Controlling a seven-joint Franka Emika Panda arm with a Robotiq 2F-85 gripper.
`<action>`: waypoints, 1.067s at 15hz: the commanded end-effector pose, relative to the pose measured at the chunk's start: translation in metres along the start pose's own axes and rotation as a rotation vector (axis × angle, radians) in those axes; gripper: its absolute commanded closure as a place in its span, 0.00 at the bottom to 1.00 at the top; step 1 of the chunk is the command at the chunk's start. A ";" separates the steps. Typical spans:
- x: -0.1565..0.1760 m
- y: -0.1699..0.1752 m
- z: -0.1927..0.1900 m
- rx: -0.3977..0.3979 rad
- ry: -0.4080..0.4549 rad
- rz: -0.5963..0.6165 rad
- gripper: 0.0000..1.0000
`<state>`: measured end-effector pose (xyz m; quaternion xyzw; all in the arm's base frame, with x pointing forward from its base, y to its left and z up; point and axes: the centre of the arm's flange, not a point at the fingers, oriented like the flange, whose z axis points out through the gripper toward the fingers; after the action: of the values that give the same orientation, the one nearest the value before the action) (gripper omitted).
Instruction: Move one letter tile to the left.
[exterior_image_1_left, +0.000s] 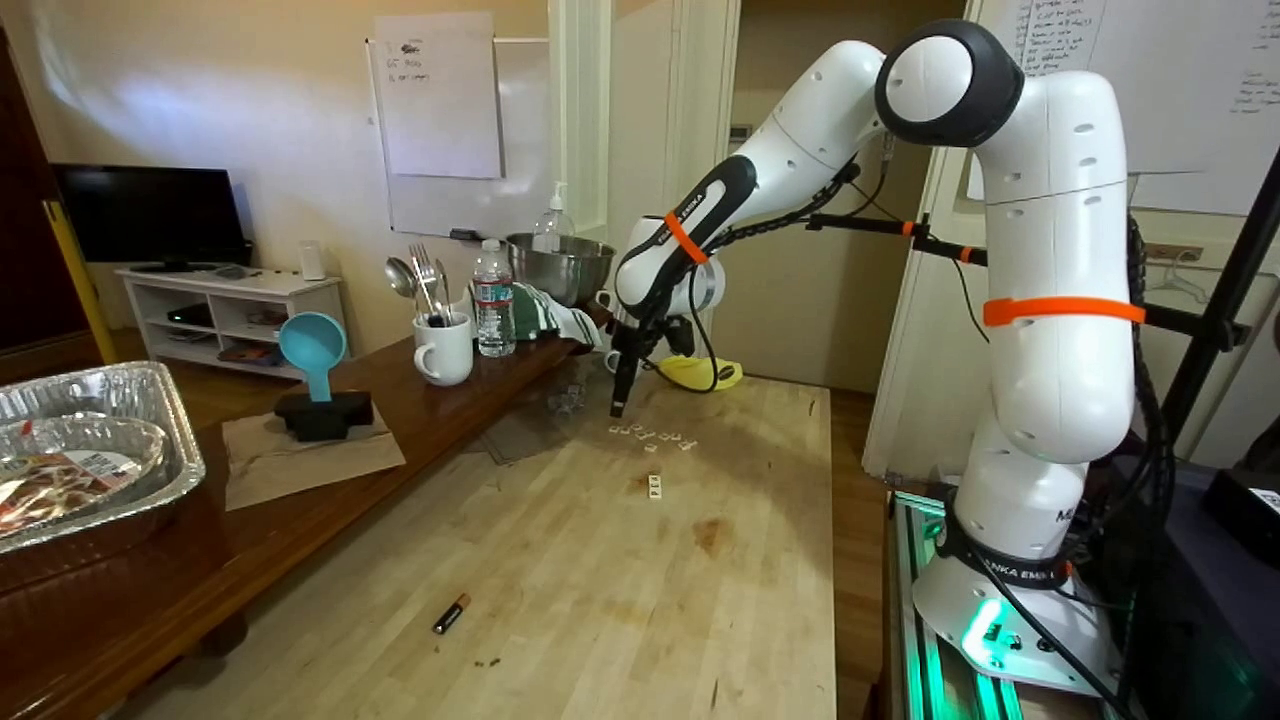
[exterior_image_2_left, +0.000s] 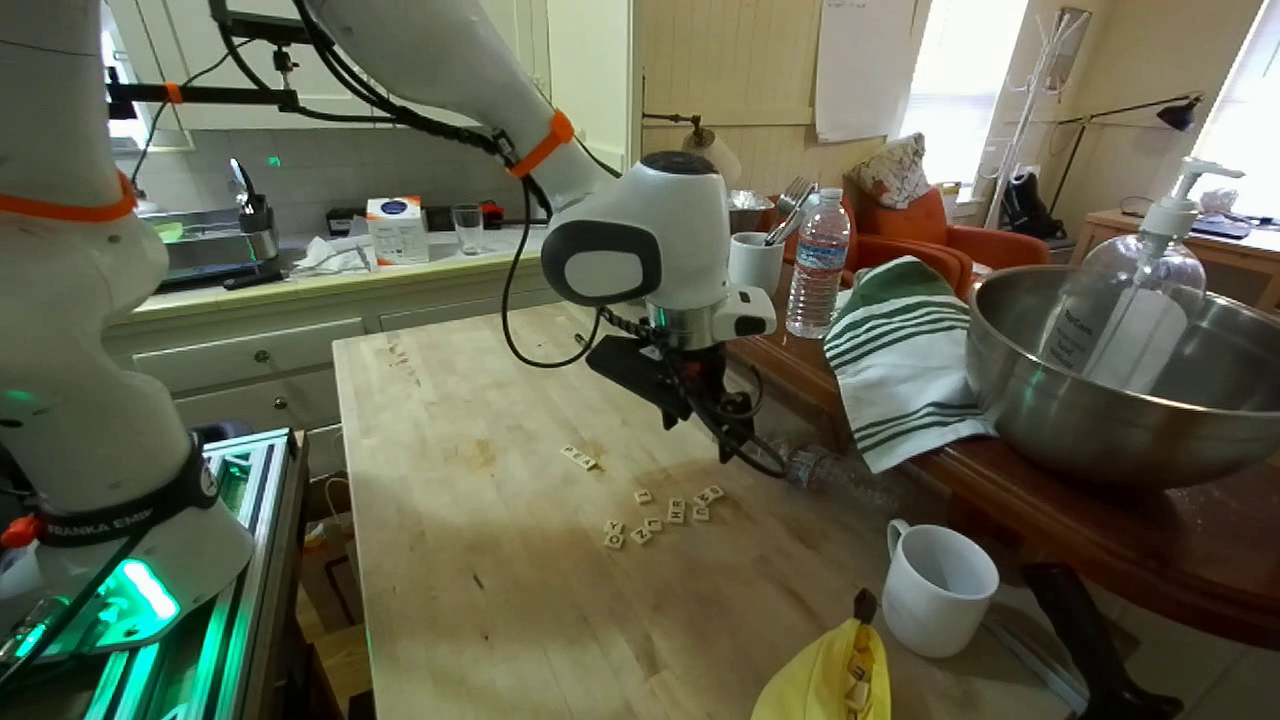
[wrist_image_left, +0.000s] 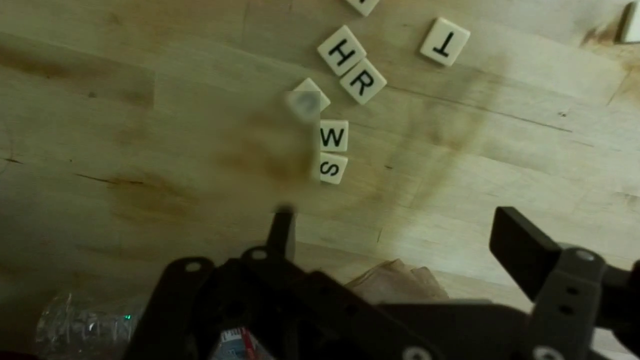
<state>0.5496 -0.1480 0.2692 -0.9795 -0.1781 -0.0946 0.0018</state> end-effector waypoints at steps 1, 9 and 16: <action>0.008 0.004 0.018 0.005 0.023 0.016 0.00; 0.017 0.014 0.027 -0.068 0.053 0.175 0.37; 0.014 0.019 0.032 -0.101 0.026 0.358 0.92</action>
<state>0.5687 -0.1592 0.2480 -0.9922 -0.0320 -0.1189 -0.0172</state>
